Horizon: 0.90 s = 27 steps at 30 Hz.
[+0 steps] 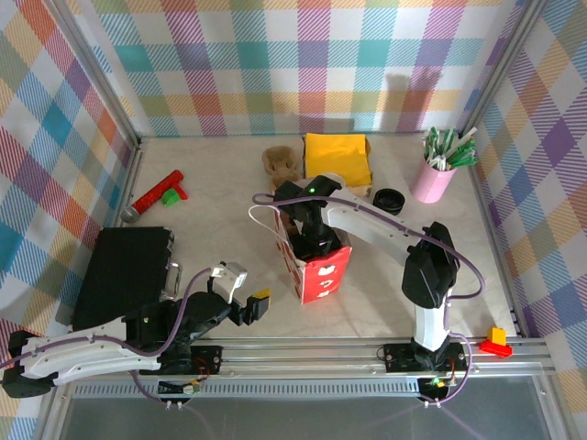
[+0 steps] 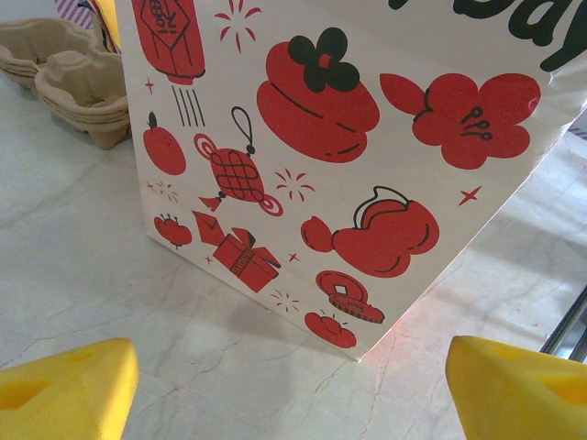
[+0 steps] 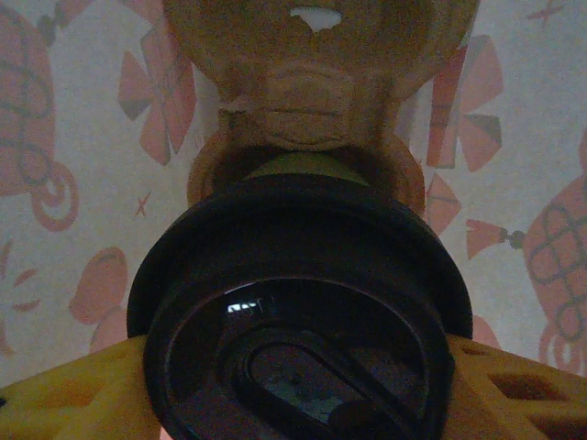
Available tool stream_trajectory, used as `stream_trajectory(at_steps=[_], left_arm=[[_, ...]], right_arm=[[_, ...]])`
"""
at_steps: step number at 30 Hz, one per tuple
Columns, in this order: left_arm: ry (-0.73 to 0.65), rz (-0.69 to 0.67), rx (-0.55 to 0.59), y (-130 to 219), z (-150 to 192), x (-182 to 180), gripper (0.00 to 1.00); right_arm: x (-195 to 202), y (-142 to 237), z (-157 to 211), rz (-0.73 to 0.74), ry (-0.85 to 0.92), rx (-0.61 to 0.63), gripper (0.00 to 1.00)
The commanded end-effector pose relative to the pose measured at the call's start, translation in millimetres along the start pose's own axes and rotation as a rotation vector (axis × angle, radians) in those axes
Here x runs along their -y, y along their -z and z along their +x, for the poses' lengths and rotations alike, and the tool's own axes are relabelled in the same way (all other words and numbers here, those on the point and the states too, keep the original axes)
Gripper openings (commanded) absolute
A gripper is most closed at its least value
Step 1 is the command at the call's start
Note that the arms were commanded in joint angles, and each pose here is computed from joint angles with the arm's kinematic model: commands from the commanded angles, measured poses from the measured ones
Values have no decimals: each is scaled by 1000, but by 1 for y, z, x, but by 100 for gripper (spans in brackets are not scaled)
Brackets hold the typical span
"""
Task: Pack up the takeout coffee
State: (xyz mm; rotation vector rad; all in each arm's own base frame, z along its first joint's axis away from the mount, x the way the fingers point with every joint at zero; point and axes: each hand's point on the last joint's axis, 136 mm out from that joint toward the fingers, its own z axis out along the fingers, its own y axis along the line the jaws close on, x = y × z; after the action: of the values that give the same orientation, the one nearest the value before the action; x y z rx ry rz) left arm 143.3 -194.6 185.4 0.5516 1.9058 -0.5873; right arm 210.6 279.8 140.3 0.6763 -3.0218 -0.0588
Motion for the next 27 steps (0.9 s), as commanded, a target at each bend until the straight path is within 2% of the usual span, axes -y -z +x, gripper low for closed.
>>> stream_trajectory(at_steps=[1,27], left_arm=[[11,-14,6,-1,1,-4,87],[8,-16,-6,-3,4,-3,87]], right_arm=[[0,-9,3,11,20,-24,44],[7,-45,3,5,1,-64,43]])
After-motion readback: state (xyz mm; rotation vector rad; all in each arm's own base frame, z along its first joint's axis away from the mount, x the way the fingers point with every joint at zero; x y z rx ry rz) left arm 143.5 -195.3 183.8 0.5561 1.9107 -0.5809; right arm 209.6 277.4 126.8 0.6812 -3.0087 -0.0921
